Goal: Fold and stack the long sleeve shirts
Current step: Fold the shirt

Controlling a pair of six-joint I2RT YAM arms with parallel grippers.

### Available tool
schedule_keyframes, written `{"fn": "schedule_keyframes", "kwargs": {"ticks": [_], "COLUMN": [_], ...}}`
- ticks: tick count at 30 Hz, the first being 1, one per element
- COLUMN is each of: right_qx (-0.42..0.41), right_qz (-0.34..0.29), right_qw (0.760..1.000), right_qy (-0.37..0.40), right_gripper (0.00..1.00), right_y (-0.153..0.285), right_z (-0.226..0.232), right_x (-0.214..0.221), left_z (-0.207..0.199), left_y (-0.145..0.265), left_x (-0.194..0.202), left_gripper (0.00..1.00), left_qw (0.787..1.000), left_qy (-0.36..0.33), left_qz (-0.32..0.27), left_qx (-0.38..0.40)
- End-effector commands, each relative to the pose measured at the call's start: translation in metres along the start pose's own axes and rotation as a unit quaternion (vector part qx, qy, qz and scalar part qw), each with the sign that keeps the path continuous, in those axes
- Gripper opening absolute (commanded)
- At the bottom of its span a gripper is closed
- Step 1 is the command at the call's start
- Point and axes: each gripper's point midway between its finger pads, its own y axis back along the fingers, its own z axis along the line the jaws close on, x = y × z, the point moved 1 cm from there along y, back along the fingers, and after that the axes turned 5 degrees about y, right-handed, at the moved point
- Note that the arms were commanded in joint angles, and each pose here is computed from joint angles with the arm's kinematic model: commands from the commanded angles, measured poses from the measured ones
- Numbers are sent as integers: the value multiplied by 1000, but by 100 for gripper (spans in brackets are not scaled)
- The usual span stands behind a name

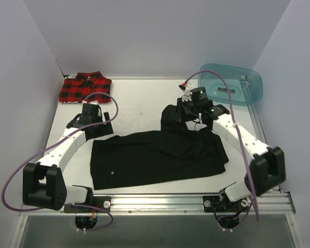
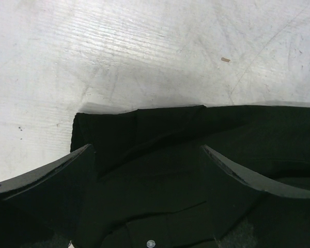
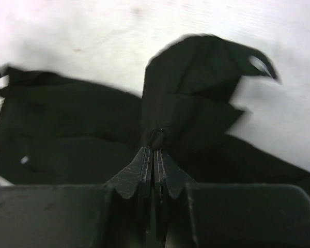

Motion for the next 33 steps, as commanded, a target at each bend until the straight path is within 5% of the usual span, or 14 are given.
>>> {"fn": "schedule_keyframes", "kwargs": {"ticks": [1, 14, 23, 33], "right_qx": [-40, -162, -185, -172], "right_qz": [4, 38, 3, 22], "right_qw": [999, 985, 980, 980], "right_qy": [21, 47, 70, 93], "right_gripper": [0, 0, 0, 0], "right_y": [45, 133, 192, 229], "right_z": [40, 98, 108, 99], "right_x": [29, 143, 138, 152], "left_z": [3, 22, 26, 39], "left_y": [2, -15, -41, -61], "left_x": [-13, 0, 16, 9], "left_gripper": [91, 80, 56, 51], "left_qw": [1000, 995, 986, 978], "left_qy": [17, 82, 123, 144], "left_qz": [-14, 28, 74, 70], "left_qx": [-7, -49, -86, -136]}}
